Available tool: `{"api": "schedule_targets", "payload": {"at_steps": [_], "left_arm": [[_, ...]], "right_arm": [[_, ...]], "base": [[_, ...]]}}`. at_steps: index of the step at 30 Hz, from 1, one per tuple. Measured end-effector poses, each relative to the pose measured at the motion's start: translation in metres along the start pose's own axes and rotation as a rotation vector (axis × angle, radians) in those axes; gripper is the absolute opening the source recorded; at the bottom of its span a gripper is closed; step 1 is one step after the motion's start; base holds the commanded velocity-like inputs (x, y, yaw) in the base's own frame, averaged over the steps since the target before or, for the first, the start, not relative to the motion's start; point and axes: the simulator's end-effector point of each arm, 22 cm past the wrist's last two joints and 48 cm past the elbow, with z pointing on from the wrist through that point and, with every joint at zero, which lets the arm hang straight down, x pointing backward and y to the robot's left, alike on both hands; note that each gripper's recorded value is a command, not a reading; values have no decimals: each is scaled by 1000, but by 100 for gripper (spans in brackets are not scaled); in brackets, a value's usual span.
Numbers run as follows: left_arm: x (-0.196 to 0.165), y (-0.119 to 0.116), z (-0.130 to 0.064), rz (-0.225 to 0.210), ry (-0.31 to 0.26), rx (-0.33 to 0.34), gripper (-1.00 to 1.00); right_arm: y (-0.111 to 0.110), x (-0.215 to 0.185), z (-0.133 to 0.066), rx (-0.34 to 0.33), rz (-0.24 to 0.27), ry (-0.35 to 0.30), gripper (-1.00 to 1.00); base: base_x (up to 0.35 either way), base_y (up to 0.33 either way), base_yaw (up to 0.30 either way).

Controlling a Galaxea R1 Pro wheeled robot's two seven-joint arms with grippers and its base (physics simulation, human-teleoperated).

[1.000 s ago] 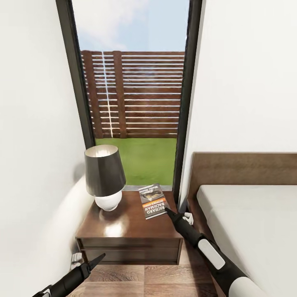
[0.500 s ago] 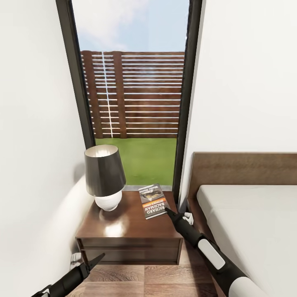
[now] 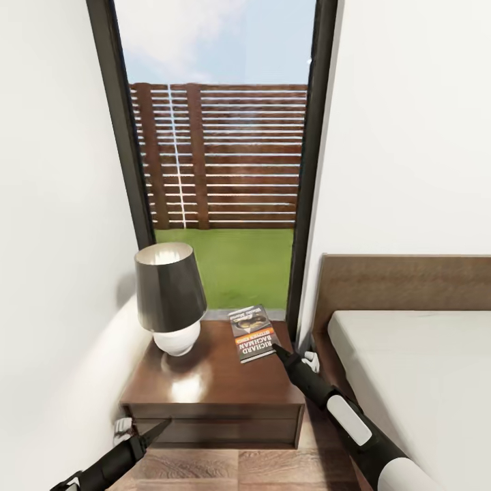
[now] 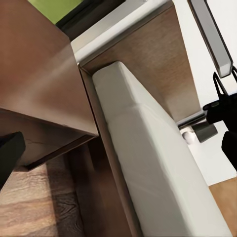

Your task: In the bedroom, move the book from the bed onto either nightstand, and place the two sandals side by side next to the bed.

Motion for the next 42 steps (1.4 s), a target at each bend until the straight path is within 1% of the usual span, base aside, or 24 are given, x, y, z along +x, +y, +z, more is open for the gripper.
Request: {"api": "schedule_targets", "payload": {"at_steps": [10,26,42], "left_arm": [[0,0,0,0,0,-2,100],[1,0,0,-1,0,-2,100],[1,1,0,-2,0,-4,100]], "right_arm": [[0,-1,0,0,2,-3,-100],[0,-2,0,0,3,-4,-100],[-1,-1,0,2,2,-2,-100]], "base": [[240,0,0],[162,0,0],[30,0,0]]}}
